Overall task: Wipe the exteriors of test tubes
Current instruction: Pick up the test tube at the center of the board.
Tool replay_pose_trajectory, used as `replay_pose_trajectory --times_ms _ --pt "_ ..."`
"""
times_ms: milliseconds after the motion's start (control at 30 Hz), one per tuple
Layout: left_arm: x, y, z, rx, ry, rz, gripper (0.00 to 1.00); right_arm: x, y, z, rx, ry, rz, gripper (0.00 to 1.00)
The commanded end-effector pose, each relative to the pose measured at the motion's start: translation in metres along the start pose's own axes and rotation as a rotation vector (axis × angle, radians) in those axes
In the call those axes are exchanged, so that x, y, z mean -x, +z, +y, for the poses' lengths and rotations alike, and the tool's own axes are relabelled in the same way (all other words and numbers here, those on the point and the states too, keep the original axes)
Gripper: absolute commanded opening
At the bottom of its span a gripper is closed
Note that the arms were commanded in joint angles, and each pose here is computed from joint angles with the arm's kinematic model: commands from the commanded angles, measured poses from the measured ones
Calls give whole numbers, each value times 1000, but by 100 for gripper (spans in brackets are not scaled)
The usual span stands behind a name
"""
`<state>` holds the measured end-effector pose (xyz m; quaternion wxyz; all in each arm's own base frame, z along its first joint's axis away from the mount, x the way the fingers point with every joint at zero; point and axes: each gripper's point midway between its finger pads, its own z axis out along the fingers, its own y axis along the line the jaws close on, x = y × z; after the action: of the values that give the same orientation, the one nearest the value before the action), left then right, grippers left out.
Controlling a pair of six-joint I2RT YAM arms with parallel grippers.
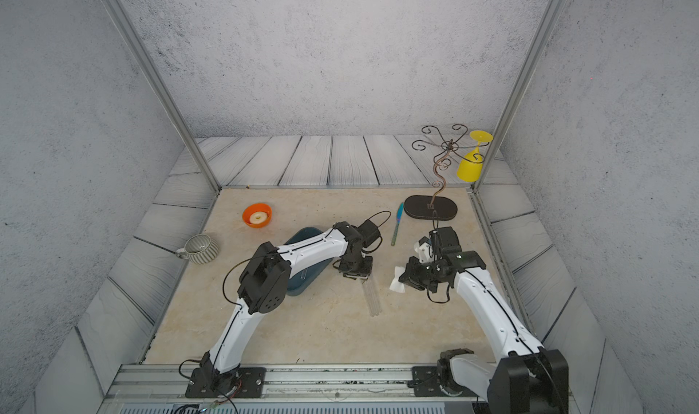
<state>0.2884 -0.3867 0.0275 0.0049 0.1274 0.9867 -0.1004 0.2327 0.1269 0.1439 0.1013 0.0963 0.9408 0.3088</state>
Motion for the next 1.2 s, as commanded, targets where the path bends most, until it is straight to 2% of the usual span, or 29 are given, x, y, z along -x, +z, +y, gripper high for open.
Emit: replay_pose_trajectory --times_ms 0,167,333,667,800,967,1100,1167 --pt "-10 13 13 60 7 42 36 -3 -3 0 5 2 -3 7" --pt "-15 14 19 84 25 63 31 -3 0 1 17 4 -2 7" --pt "-23 11 43 173 28 106 26 -5 4 -1 23 11 2 7" --pt "-26 1 62 148 17 83 25 -5 9 -2 36 10 7 7" --pt "-23 0 62 141 11 74 29 -7 8 -2 36 2 14 7" --pt "-17 0 64 149 10 57 42 -13 8 -4 35 1 21 7" --pt "-9 -3 64 148 13 30 43 -16 8 -6 37 4 25 7" --pt "-5 -4 63 150 17 16 41 -17 8 -6 38 2 26 7"
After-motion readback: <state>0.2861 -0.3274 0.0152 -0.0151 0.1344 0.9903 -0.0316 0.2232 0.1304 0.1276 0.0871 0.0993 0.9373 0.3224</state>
